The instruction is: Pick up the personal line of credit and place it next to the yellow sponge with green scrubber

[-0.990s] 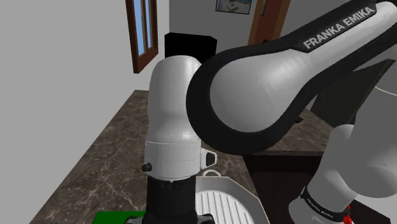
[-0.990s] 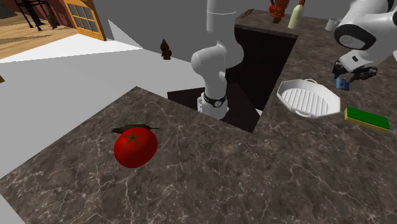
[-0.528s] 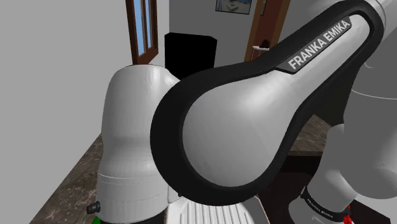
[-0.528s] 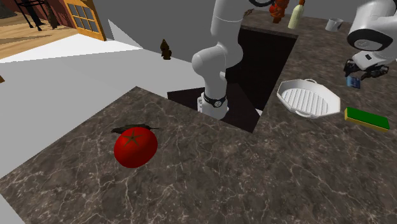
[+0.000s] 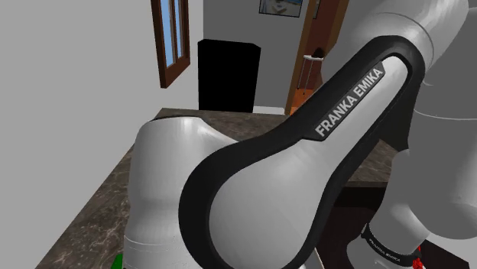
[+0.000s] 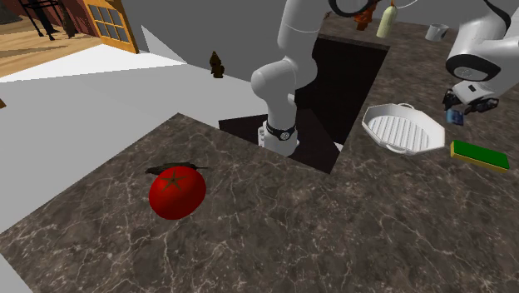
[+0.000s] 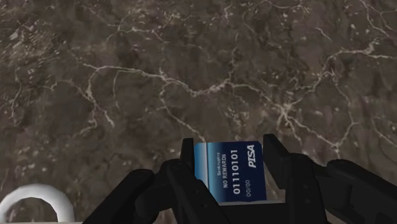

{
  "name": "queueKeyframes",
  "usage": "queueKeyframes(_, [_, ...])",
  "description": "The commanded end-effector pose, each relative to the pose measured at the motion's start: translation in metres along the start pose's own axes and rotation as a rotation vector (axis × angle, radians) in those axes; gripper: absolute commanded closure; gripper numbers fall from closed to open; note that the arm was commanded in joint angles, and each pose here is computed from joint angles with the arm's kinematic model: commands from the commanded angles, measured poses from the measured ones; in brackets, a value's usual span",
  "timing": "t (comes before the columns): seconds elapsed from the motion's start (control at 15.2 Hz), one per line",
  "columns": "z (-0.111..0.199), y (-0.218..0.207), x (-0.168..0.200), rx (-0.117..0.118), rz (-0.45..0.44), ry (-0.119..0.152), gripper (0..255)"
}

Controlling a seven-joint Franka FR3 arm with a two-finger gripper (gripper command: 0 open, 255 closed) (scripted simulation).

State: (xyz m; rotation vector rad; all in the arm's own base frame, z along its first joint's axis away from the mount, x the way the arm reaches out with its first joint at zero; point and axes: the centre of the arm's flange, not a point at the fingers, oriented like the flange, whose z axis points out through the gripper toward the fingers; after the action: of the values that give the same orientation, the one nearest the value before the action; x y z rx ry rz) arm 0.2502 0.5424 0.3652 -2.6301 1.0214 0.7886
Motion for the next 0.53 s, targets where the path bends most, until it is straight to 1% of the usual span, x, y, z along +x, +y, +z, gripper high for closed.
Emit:
queueKeyframes(0.0, [0.008, 0.000, 0.006, 0.000, 0.000, 0.000, 255])
queueKeyframes(0.26, [0.029, 0.000, 0.020, 0.000, 0.000, 0.000, 255])
queueKeyframes(0.46, [0.029, 0.000, 0.020, 0.000, 0.000, 0.000, 255])
